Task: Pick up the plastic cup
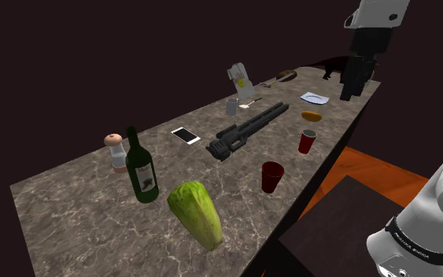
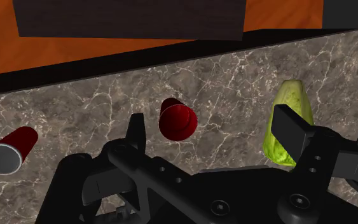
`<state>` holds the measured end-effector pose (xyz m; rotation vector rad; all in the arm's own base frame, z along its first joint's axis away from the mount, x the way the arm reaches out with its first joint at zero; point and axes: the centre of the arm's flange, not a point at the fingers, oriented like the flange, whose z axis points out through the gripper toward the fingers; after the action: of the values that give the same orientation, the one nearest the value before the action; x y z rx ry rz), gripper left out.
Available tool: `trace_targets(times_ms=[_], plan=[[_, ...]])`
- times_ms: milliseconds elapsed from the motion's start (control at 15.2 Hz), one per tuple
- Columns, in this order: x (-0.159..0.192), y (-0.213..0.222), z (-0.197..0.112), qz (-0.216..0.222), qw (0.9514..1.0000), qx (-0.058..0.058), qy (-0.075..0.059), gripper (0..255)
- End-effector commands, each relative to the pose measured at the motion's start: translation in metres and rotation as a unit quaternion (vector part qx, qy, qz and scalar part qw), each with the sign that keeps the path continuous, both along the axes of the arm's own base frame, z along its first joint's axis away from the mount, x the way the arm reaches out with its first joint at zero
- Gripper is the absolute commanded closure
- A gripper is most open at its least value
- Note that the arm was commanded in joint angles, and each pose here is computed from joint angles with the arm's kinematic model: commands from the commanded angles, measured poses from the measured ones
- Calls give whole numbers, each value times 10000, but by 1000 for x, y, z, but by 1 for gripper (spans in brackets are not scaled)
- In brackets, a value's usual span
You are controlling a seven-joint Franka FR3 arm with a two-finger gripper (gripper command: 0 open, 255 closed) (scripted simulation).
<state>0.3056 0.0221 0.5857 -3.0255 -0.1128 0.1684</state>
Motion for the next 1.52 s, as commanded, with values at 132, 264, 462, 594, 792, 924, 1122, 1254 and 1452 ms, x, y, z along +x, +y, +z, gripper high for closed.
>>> trace_targets(times_ms=[132, 264, 462, 594, 792, 924, 1122, 1254, 1452], plan=[[11, -1, -24, -7, 10000, 29, 3, 0], [21, -3, -49, -14, 10000, 58, 6, 0], [37, -5, -85, -25, 9999, 101, 10, 0], [48, -6, -110, -32, 9999, 130, 13, 0], [63, -7, -146, -42, 9998, 174, 18, 0], [74, -8, -170, -50, 9998, 203, 21, 0], [90, -9, -207, -60, 9997, 246, 25, 0], [100, -9, -231, -67, 9996, 275, 28, 0], [116, -9, -268, -78, 9995, 318, 32, 0]])
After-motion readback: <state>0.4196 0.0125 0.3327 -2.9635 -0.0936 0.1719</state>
